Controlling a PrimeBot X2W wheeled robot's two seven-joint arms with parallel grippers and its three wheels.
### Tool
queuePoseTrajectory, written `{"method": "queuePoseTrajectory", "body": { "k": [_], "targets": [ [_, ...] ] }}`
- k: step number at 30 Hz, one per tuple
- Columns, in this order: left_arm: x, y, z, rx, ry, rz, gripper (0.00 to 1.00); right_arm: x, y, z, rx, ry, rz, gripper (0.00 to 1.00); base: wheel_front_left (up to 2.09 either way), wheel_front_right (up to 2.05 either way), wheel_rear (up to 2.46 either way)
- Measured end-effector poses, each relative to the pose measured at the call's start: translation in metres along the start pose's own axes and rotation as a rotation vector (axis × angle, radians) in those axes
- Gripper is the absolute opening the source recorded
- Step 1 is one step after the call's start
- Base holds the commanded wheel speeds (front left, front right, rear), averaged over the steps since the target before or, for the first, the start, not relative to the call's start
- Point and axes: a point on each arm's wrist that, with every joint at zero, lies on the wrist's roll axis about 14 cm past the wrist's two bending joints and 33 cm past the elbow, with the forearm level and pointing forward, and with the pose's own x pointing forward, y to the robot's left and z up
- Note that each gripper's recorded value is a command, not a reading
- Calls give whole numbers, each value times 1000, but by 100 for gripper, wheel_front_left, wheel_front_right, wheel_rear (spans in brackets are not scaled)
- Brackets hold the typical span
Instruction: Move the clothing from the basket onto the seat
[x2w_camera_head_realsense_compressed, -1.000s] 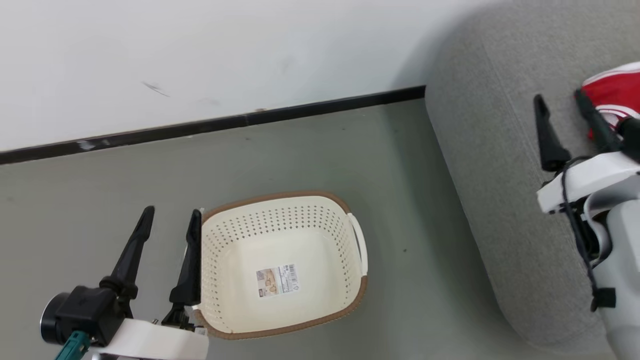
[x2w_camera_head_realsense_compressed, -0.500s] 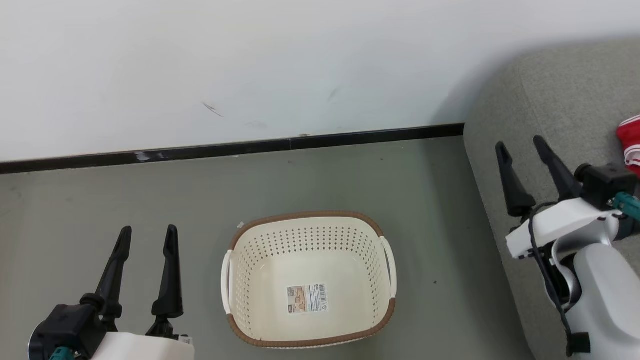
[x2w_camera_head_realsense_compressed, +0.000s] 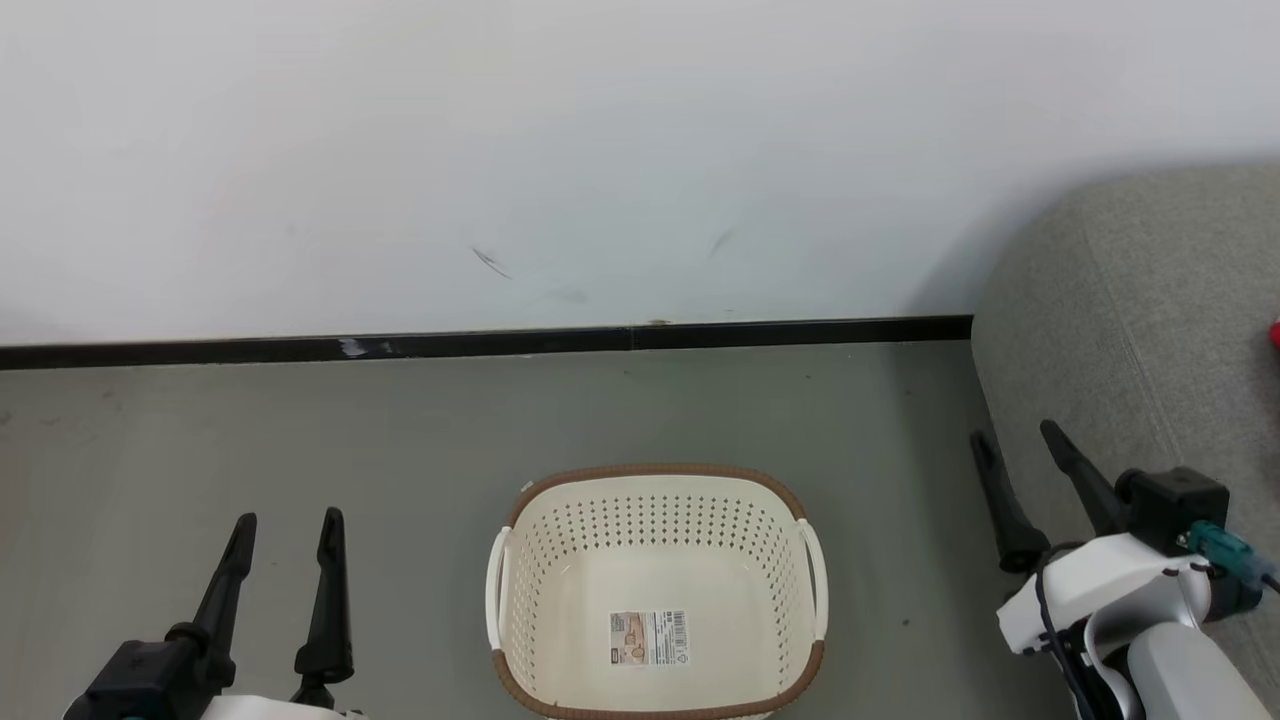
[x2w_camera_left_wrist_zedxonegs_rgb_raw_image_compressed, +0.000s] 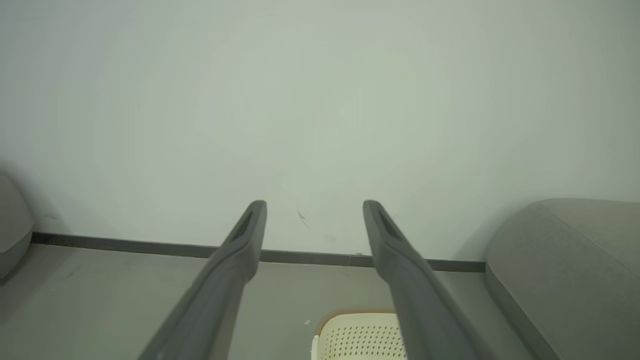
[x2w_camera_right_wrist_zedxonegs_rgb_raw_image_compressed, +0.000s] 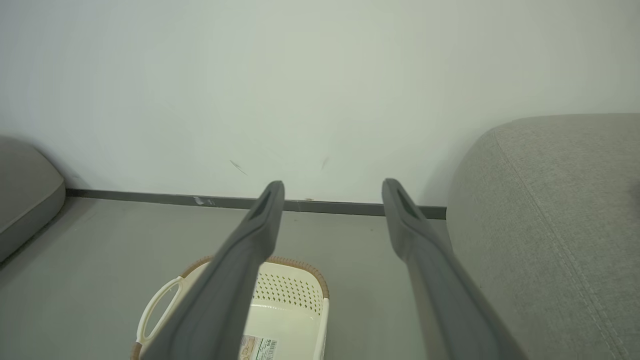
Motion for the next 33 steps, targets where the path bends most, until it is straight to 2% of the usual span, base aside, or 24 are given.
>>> {"method": "queuePoseTrajectory", "body": {
  "k": [8,15,29,30,33],
  "targets": [
    [-13,9,3,2,-8,16,100,-18,17,-8,27,17,14,100,0,0,0],
    [-20,17,3,20,-4,27,100,-25,25,-3,8,0,34,100,0,0,0],
    [-27,23,1,27,1,39,100,-41,21,0,17,-13,3,100,0,0,0],
    [-27,21,0,29,4,26,0,-42,21,-1,18,-12,1,0,0,0,0],
    [-30,20,-12,16,39,33,0,-48,23,-15,32,31,-4,0,0,0,0]
  ]
}}
